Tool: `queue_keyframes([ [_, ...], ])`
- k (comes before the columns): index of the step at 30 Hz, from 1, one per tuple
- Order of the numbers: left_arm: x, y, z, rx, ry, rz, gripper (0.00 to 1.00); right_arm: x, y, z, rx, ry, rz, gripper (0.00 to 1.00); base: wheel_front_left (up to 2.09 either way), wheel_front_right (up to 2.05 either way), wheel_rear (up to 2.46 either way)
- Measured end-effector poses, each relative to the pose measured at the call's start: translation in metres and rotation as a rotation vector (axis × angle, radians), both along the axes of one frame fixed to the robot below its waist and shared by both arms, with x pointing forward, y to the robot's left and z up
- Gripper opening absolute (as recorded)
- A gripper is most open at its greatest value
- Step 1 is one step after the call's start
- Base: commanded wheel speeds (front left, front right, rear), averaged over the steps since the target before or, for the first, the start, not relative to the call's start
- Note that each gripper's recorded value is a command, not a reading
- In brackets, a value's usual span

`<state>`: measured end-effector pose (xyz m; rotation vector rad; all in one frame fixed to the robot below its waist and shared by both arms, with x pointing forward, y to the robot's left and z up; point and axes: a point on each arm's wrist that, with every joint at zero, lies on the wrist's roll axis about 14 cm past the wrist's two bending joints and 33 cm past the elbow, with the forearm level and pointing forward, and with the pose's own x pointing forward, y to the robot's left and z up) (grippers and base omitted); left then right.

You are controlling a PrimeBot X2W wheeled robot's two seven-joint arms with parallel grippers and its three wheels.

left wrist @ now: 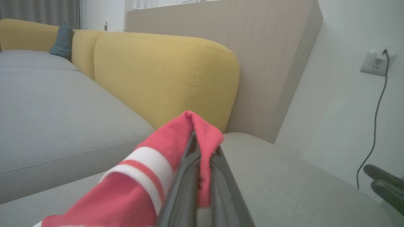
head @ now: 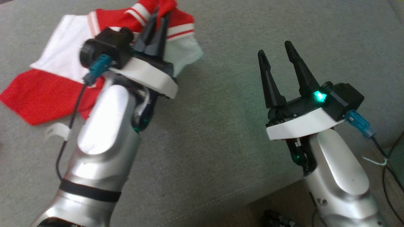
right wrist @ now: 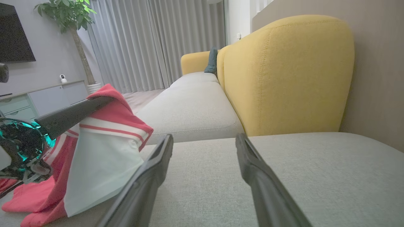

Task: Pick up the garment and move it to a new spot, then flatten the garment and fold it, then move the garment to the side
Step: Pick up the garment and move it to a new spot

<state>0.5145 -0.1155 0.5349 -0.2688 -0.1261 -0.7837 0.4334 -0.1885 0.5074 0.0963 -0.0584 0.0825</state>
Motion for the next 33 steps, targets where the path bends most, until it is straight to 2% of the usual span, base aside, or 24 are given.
queue_keyframes([
  [4, -0.018, -0.028, 0.016, -0.058, 0.001, -0.063, 0.0, -0.007, -0.011, 0.003, -0.004, -0.002, -0.032, 1.0, 0.0, 0.0, 0.0],
  [5, -0.021, -0.03, 0.018, -0.071, 0.01, -0.066, 0.34, -0.008, -0.011, 0.003, -0.004, -0.001, -0.033, 1.0, 0.0, 0.0, 0.0],
  [6, -0.022, -0.03, 0.019, -0.073, 0.014, -0.063, 0.85, -0.008, -0.011, 0.003, -0.003, -0.001, -0.032, 1.0, 0.0, 0.0, 0.0],
  [7, -0.023, -0.03, 0.019, -0.069, 0.012, -0.057, 1.0, -0.008, -0.01, 0.002, -0.001, 0.0, -0.03, 1.0, 0.0, 0.0, 0.0],
  [13, -0.019, -0.003, 0.0, -0.012, 0.042, 0.043, 1.0, -0.002, 0.004, 0.001, 0.014, -0.003, 0.007, 1.0, 0.0, 0.0, 0.0],
  [21, -0.026, 0.091, -0.052, 0.09, 0.158, 0.322, 1.0, -0.004, 0.037, -0.017, 0.022, 0.041, 0.092, 1.0, 0.0, 0.0, 0.0],
  [27, -0.049, 0.163, -0.072, 0.132, 0.217, 0.519, 1.0, 0.001, 0.061, -0.016, 0.012, 0.035, 0.158, 1.0, 0.0, 0.0, 0.0],
  [33, -0.081, 0.218, -0.082, 0.153, 0.26, 0.662, 1.0, -0.008, 0.074, -0.025, 0.012, 0.064, 0.188, 1.0, 0.0, 0.0, 0.0],
])
